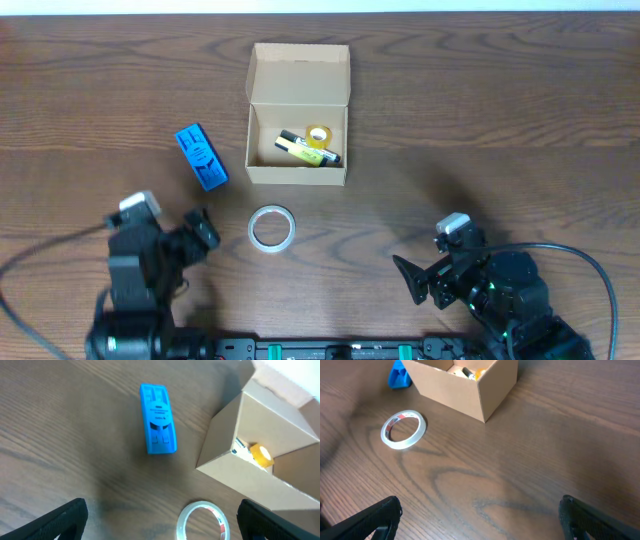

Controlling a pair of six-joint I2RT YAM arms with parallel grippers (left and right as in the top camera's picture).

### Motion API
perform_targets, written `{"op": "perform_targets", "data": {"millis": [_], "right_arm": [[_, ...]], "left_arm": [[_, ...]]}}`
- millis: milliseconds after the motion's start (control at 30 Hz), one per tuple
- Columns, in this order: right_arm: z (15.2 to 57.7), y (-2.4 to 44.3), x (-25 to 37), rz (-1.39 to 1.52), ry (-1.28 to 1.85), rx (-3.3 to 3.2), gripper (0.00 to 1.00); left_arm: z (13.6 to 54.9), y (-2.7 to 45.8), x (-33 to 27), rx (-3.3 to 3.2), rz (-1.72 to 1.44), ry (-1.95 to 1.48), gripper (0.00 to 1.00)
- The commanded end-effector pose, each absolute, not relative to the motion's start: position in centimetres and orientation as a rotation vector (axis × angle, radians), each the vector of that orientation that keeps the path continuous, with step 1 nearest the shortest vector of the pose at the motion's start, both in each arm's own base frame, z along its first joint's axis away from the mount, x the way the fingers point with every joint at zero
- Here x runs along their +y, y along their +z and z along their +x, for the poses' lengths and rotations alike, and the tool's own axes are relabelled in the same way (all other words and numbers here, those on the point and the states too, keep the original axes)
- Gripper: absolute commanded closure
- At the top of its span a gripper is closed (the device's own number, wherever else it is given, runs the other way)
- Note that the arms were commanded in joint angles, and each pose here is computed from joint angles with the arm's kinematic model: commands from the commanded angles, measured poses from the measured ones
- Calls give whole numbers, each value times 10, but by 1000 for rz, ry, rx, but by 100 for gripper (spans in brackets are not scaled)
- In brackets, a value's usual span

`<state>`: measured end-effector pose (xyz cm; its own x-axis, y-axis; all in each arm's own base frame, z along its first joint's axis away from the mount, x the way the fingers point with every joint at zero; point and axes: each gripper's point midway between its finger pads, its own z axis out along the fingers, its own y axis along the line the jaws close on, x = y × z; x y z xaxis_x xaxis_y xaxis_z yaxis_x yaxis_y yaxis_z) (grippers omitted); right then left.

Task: Pack container
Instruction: 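Reach the left gripper to the blue duster and grasp it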

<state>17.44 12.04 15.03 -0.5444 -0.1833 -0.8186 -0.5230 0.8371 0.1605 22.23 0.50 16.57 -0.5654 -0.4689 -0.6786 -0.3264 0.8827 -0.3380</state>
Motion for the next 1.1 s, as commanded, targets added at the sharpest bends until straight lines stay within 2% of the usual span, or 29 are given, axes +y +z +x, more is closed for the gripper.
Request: {"op": "perform_targets", "data": {"millis": [0, 233, 500, 767, 900, 1067], "right_arm": [[174, 151, 119, -496, 500, 2136, 1], [174, 151, 120, -496, 500, 2136, 1], [174, 151, 120, -496, 500, 2136, 1], [174, 151, 120, -496, 500, 2136, 1], [174, 151, 120, -496, 500, 2136, 1], [174, 151, 120, -496, 500, 2136, 1]], "left_arm": [[248, 179, 3, 2283, -609, -221, 4], [316, 192, 3, 2444, -469, -126, 5], [352, 133, 0, 2576, -506, -124, 5], [361, 86, 20, 2629, -783, -119, 5], [365, 80, 34, 2614, -942, -122, 4], [383, 83, 29, 2635, -966, -221, 4]]}}
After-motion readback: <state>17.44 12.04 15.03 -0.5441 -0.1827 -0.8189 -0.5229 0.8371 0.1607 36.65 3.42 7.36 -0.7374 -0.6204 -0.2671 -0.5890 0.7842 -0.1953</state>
